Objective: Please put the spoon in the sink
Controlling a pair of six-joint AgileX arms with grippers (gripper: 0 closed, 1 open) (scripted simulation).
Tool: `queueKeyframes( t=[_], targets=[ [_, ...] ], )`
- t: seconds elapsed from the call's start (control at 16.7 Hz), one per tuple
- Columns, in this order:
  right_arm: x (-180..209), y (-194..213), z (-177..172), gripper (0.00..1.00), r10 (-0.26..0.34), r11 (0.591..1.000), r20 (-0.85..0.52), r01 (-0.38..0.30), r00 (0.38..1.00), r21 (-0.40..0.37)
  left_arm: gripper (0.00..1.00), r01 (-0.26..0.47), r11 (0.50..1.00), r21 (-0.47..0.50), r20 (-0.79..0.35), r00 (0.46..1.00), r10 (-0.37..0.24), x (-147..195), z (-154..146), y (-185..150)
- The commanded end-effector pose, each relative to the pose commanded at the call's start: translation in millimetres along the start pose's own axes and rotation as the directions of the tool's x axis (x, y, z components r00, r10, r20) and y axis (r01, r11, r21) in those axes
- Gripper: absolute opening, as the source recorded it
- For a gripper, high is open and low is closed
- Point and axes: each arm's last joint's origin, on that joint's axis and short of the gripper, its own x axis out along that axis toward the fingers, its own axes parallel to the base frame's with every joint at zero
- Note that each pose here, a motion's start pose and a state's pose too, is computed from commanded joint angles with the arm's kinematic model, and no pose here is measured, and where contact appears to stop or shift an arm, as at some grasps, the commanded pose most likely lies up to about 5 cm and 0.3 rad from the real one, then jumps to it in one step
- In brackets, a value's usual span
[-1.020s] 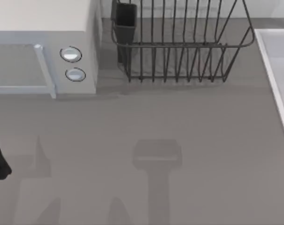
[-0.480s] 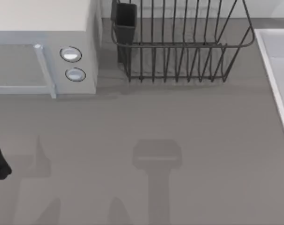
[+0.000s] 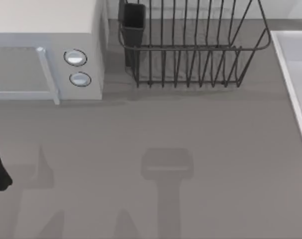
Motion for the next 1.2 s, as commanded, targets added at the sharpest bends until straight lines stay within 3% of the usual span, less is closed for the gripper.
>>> queueKeyframes(
  t=[0.12,0.36,0.66,0.84,1.2],
  targets=[
    [-21.5,0.6,0.7,0.0,0.0,0.999,-0.012,0.0,1.0,0.036,1.0,0.0,1.0,0.0,0.0,1.0,0.0,0.0,0.0,0.0],
    [-38.5,-4.8,0.7,0.0,-0.01,0.999,-0.012,0.01,1.0,0.031,1.0,0.0,1.0,0.0,0.0,1.0,0.0,0.0,0.0,0.0],
    [-87.8,-3.8,0.9,0.0,0.025,0.999,-0.013,-0.024,1.0,0.03,1.0,0.0,1.0,0.0,0.0,1.0,0.0,0.0,0.0,0.0],
    [-115.6,-0.3,1.1,0.0,0.008,0.999,-0.012,-0.008,1.0,0.035,1.0,0.0,1.0,0.0,0.0,1.0,0.0,0.0,0.0,0.0],
    [-120.0,0.3,1.5,0.0,0.005,0.999,-0.012,-0.005,1.0,0.036,1.0,0.0,1.0,0.0,0.0,1.0,0.0,0.0,0.0,0.0]
  ],
)
